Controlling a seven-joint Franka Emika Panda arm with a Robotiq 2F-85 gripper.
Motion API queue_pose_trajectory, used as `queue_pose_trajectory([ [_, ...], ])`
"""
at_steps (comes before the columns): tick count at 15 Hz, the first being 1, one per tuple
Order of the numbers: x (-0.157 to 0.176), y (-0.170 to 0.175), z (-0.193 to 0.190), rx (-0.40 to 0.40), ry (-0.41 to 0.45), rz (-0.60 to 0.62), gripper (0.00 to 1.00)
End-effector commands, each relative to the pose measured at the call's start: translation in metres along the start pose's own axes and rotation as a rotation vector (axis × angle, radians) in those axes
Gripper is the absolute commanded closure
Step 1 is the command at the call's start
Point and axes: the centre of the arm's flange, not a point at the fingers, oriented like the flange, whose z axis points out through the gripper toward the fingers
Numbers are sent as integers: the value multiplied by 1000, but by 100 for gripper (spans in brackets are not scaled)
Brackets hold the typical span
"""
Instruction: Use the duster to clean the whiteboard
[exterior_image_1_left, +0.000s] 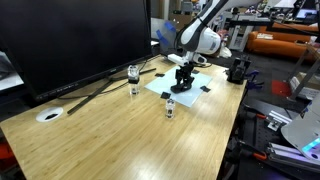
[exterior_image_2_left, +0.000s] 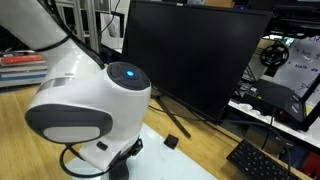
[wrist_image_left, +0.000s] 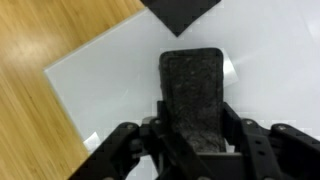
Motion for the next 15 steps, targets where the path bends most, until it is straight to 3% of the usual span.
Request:
queue_pose_trajectory([
  [1,17,27,29,-78,-34,8,72],
  [8,27,55,34,-84,-123,45,72],
  [15,38,74,33,-61,-156,82,72],
])
